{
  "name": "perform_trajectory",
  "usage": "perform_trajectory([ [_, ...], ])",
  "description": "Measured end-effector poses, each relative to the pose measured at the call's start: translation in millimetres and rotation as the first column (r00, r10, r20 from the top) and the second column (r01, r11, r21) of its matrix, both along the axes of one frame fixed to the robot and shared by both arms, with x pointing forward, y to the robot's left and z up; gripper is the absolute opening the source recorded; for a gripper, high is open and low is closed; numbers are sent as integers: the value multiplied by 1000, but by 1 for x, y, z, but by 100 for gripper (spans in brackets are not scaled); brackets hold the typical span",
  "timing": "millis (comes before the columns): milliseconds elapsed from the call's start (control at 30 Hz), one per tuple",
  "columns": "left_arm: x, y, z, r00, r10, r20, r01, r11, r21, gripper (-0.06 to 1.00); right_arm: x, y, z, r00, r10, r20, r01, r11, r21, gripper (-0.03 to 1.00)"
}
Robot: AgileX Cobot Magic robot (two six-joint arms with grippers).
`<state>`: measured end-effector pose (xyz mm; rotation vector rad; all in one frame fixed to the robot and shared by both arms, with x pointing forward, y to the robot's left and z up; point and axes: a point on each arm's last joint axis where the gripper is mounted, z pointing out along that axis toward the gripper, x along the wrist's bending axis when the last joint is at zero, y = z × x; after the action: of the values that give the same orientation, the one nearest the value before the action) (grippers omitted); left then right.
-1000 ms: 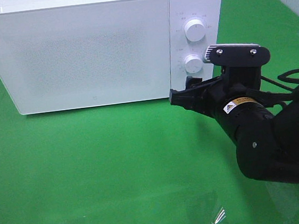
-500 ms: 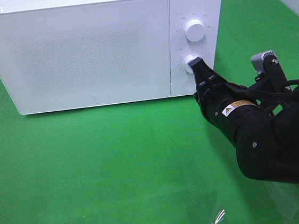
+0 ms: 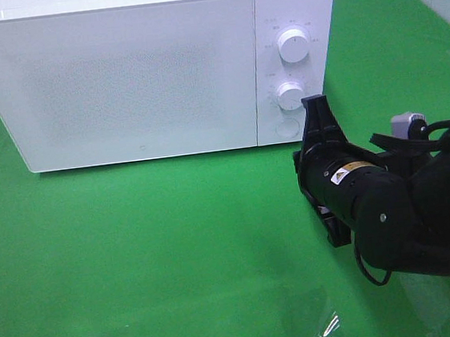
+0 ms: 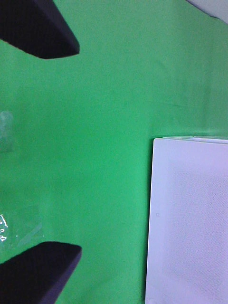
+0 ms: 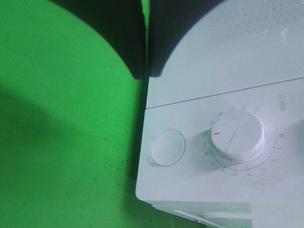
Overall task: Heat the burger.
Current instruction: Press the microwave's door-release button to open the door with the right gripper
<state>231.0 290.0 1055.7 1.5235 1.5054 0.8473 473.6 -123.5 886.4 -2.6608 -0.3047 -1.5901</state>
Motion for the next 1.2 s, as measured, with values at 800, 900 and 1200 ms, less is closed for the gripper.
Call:
perform_trajectory([
  [800,0,0,0,1000,0,0,0,1000,0,96,61,-15,-18,999,-21,-36,25,994,109,1],
  [900,0,0,0,1000,0,0,0,1000,0,96,68,-17,-20,999,-31,-30,34,993,111,1],
  [1200,0,0,0,1000,0,0,0,1000,0,96,84,-16,-29,999,-38,-30,41,991,123,1],
])
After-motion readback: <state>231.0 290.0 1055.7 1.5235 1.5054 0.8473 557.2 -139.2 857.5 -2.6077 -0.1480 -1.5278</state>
